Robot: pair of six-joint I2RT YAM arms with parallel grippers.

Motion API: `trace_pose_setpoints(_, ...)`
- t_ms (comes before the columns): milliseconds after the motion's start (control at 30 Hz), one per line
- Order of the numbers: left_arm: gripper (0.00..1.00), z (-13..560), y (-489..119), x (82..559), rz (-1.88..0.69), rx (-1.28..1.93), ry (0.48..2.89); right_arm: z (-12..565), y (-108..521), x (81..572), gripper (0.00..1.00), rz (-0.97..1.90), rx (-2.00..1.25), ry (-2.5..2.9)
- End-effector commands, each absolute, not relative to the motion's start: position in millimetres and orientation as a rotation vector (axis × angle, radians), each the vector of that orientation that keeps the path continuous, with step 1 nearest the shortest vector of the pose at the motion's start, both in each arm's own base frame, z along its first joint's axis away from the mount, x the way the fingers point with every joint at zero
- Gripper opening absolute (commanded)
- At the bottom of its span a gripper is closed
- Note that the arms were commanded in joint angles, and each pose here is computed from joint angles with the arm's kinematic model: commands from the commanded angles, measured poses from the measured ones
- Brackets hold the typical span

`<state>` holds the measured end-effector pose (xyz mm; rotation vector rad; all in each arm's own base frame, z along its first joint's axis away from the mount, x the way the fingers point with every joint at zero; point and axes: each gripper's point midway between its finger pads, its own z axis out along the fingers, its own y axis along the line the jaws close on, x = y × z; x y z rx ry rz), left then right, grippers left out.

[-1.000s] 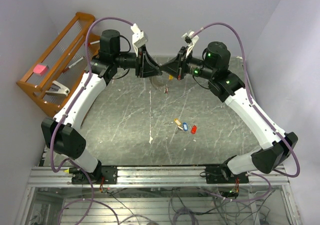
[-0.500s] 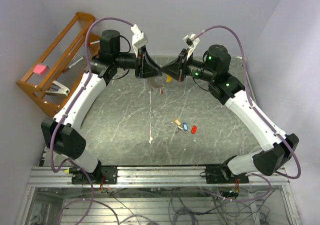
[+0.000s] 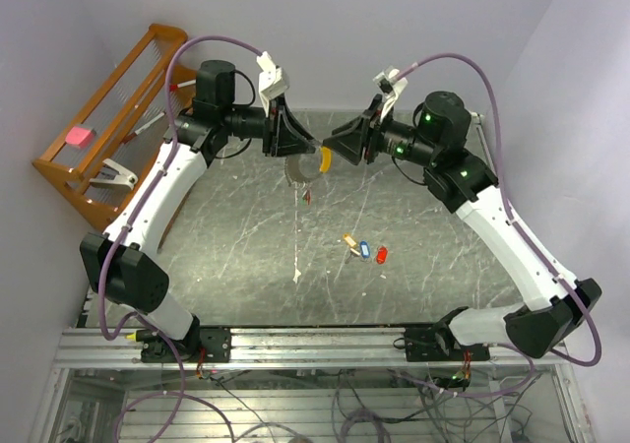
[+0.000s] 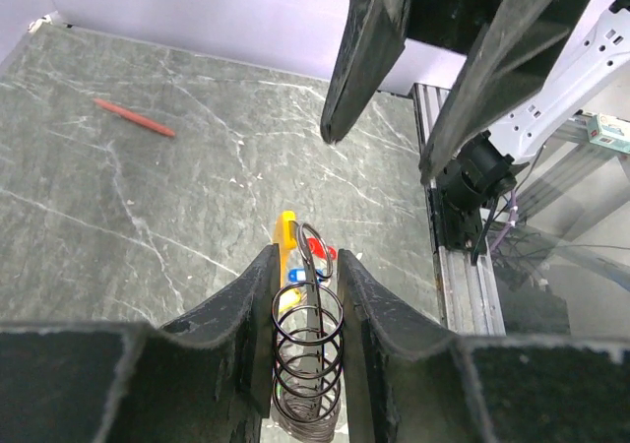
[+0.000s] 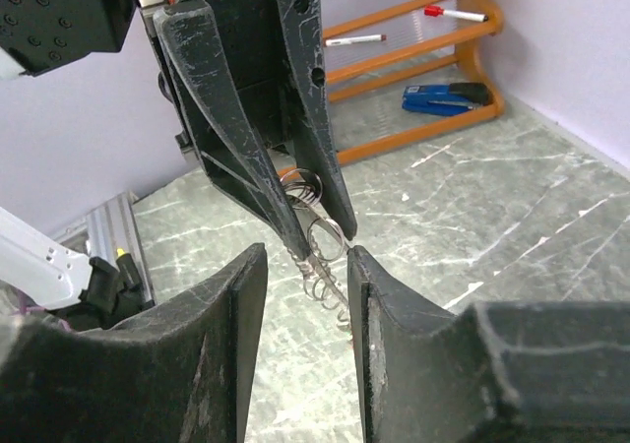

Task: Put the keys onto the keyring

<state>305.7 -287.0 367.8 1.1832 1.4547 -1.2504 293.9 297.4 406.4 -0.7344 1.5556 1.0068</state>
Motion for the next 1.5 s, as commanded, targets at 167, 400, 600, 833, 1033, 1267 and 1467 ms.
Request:
trace_pose_setpoints(167,0.07,397,-278,288,-1.268,1.247,1.328,418,267,292,0.43,0.911,-0.723,1.544)
trace_pose_setpoints(400,0.07,393,-277,289,-1.271,1.25,1.334,400,270,296,0.32,1.073,-0.739,1.552)
trace_pose_setpoints(600,0.07,394,-278,287,-1.295,1.257,1.324,394,285,293,0.27,1.2,-0.788,1.538)
trace_pose_setpoints(833,0.07,389,-277,289,-1.279,1.262,1.334,399,293,286,0.19,1.31,-0.812,1.531)
trace_pose_setpoints(1033,0.07,392,-277,286,-1.293,1.259,1.328,399,296,287,0.23,1.334,-0.801,1.518)
trace_pose_setpoints(1267,0.07,397,-277,285,-1.293,1.262,1.317,385,305,288,0.19,1.439,-0.808,1.573)
trace_pose_setpoints(1467,0.07,401,-278,283,-1.301,1.262,1.309,382,309,289,0.25,1.478,-0.783,1.585)
